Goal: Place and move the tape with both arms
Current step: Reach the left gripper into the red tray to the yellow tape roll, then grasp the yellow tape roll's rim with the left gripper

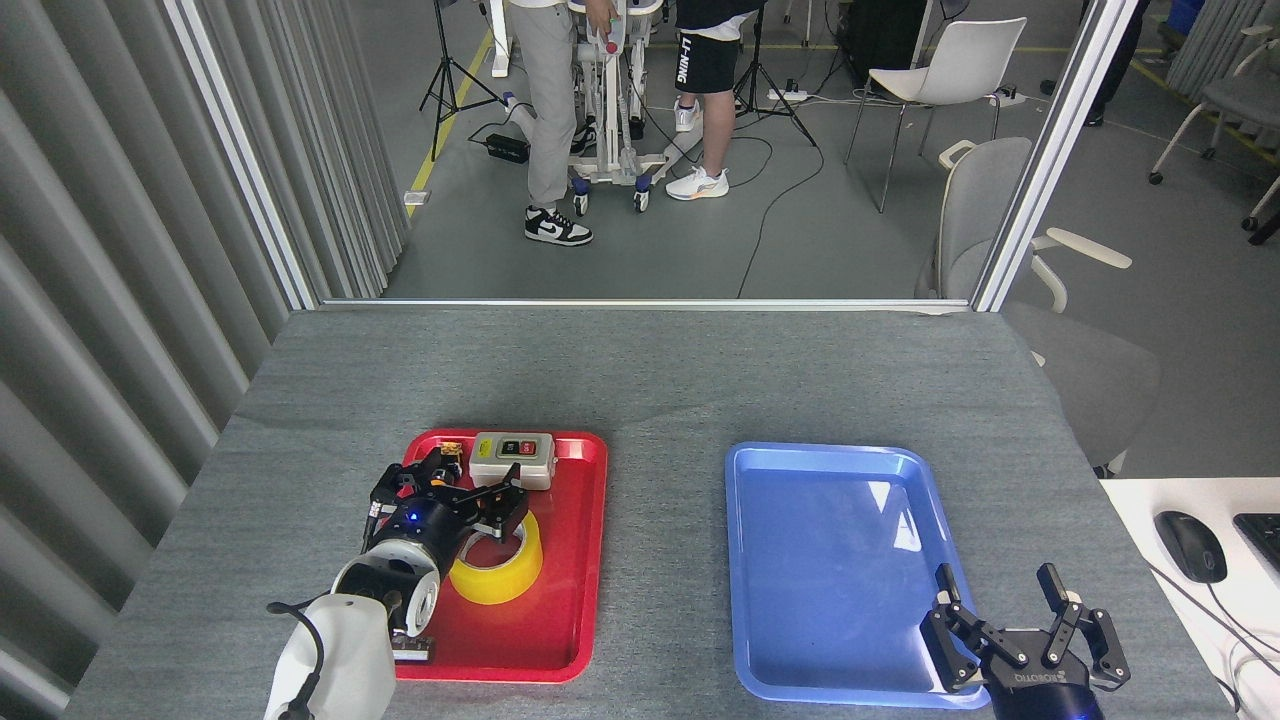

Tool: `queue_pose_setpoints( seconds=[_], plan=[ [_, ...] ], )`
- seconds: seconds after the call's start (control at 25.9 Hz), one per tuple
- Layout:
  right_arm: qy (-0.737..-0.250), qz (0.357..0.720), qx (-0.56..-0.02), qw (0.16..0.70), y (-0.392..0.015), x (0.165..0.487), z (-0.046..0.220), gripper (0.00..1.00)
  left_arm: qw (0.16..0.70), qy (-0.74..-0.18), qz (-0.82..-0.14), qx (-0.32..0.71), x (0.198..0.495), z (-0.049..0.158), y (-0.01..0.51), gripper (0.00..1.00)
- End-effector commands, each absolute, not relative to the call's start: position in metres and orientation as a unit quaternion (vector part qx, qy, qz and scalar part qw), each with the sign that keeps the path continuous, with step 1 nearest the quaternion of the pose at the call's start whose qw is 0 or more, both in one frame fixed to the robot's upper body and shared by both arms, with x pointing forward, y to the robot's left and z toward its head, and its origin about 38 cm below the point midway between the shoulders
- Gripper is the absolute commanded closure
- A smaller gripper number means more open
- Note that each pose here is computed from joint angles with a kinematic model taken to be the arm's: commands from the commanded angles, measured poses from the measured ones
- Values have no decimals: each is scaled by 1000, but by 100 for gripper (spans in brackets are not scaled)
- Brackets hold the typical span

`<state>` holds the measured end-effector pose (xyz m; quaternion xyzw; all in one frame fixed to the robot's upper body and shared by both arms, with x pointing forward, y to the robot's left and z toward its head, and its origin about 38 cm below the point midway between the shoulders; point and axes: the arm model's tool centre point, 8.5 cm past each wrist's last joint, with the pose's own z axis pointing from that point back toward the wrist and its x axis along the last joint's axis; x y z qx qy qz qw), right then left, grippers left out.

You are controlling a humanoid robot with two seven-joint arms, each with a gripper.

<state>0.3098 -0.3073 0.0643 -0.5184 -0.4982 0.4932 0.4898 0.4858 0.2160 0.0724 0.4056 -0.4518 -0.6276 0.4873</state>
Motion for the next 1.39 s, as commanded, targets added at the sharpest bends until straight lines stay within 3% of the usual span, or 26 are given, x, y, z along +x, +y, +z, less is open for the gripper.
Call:
queue_pose_setpoints(
  seconds=[0.0, 0.39, 0.54, 0.77, 1.16, 1.35],
  plan=[
    [-498, 494, -520, 487, -307, 310, 65, 0, 507, -416, -650, 384, 490, 73, 221, 0],
    [-495, 493, -526, 485, -310, 312, 68, 0, 560, -321, -698, 311, 501, 80, 233, 0],
    [-496, 494, -523, 486, -308, 311, 66, 0, 588, -311, -698, 264, 512, 81, 244, 0],
    [-490, 499, -529, 480, -306, 312, 66, 0, 562, -311, -728, 238, 516, 87, 251, 0],
    [-492, 501, -527, 478, -303, 313, 66, 0, 574, -283, -748, 176, 510, 79, 243, 0],
    [-493, 501, -528, 478, -303, 314, 67, 0, 577, -262, -757, 161, 504, 60, 243, 0]
  ],
)
